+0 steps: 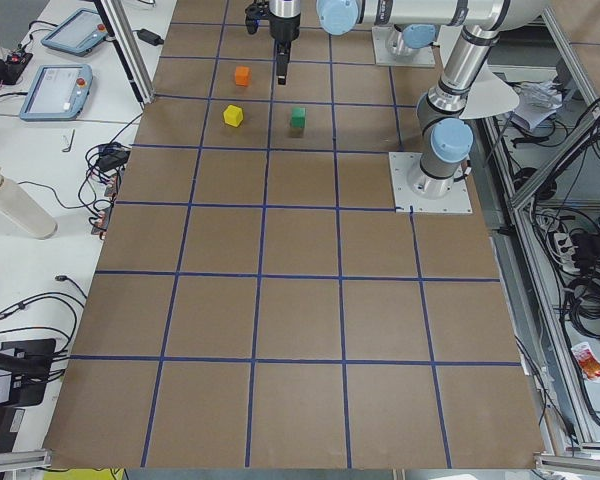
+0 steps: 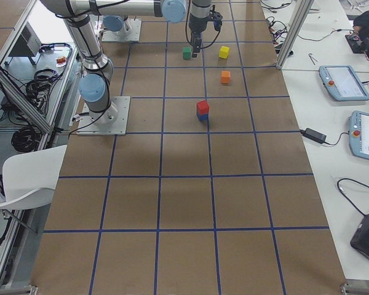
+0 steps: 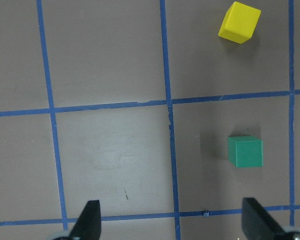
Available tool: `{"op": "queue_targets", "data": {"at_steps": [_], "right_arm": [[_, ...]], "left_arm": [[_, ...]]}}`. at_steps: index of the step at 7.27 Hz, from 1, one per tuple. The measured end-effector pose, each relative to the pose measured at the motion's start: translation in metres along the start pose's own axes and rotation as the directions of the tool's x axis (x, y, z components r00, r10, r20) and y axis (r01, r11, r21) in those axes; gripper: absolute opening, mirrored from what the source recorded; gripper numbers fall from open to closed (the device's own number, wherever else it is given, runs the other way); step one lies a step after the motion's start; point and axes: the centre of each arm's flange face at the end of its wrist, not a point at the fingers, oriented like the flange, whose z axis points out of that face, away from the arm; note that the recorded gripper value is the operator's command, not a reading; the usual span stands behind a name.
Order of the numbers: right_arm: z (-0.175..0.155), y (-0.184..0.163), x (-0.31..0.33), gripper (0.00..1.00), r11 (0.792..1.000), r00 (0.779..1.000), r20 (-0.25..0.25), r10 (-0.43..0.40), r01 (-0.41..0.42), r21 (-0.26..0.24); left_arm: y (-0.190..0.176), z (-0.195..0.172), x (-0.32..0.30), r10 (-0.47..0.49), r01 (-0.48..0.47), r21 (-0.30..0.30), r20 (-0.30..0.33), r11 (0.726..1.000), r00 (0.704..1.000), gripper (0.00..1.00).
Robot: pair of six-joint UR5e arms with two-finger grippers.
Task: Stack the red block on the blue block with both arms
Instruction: 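Open the right gripper and raise it away from the stack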
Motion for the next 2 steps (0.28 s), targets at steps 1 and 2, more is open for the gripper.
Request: {"op": "queue_targets", "data": {"at_steps": [1,2], "right_arm": [[0.0001,0.0012,-0.0005,1.0,1.0,1.0,0.0,0.015,-0.015,0.001],[0.0006,0.0015,-0.0009,1.0,1.0,1.0,0.0,0.022,-0.022,0.0]], "left_arm": [[0.0,0.0001,0.0,0.0,0.0,0.0,0.0,1.0,1.0,1.0],[0.0002,0.0,0.0,0.0,0.0,0.0,0.0,1.0,1.0,1.0]]}}
